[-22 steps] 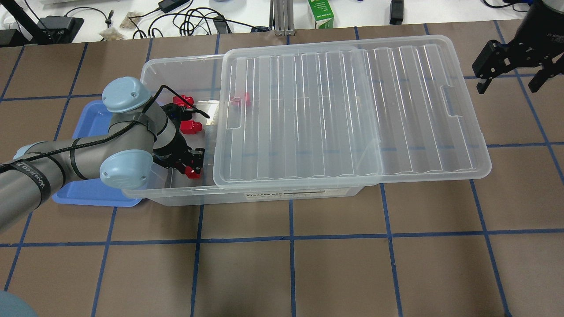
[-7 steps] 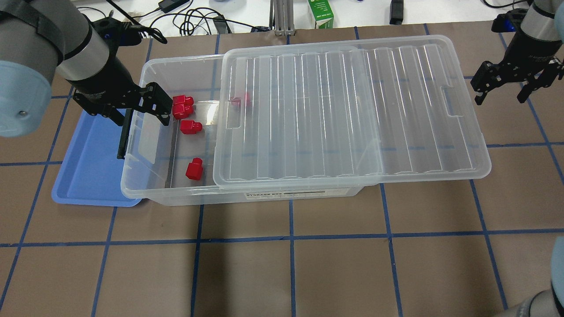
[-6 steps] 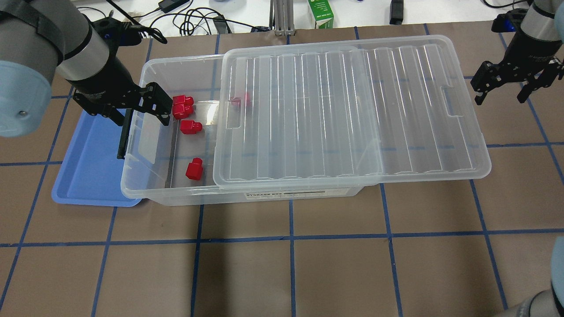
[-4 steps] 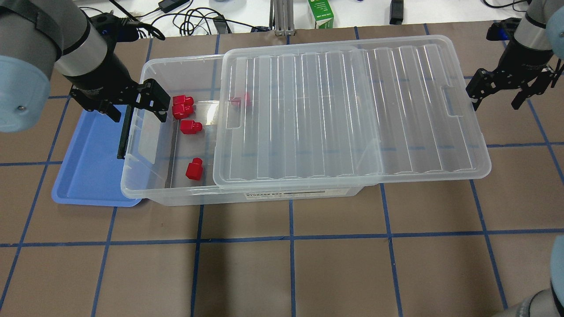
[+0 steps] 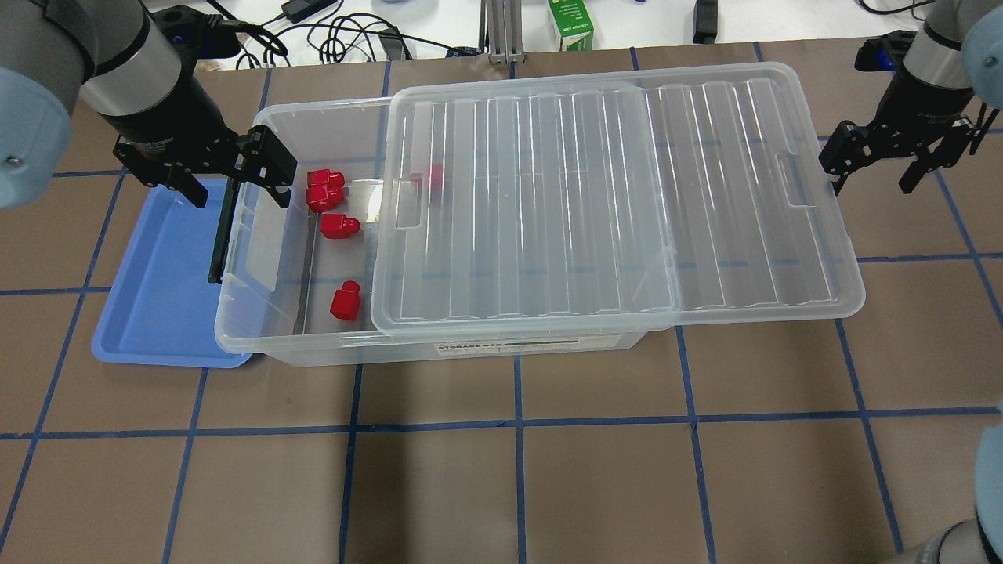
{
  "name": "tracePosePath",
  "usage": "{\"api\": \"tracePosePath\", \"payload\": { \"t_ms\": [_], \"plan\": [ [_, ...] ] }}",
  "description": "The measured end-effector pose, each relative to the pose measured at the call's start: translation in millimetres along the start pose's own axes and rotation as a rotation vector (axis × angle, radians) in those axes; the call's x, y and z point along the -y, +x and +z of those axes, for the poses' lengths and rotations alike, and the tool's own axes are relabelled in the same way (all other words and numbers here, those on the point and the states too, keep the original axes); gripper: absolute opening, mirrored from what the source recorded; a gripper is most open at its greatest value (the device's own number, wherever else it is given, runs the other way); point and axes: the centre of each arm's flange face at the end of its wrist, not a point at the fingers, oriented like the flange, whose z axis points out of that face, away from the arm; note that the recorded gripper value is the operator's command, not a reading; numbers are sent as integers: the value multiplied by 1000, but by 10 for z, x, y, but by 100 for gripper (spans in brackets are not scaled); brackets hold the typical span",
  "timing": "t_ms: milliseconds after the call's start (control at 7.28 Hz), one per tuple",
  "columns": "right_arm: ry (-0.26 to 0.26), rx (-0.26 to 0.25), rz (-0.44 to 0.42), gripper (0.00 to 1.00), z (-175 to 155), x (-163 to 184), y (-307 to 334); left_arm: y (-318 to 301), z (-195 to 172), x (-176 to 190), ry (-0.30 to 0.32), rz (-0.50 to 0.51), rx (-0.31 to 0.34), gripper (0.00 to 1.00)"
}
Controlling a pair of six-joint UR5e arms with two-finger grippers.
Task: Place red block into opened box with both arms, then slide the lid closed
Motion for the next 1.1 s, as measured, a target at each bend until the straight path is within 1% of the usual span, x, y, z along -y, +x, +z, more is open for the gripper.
{"api": "tracePosePath", "payload": {
  "t_ms": [275, 549, 687, 1099],
  "plan": [
    [3, 2, -31, 100, -10, 23, -227, 2, -3, -2, 1, -2, -1, 100],
    [12, 26, -46, 100, -18, 37, -377, 2, 0, -8, -1, -2, -1, 100],
    [15, 30, -54, 100, -22, 39, -436, 2, 3, -10, -1, -2, -1, 100],
    [15, 26, -76, 100, -27, 47, -718, 3, 1, -14, -1, -2, -1, 100]
  ]
}}
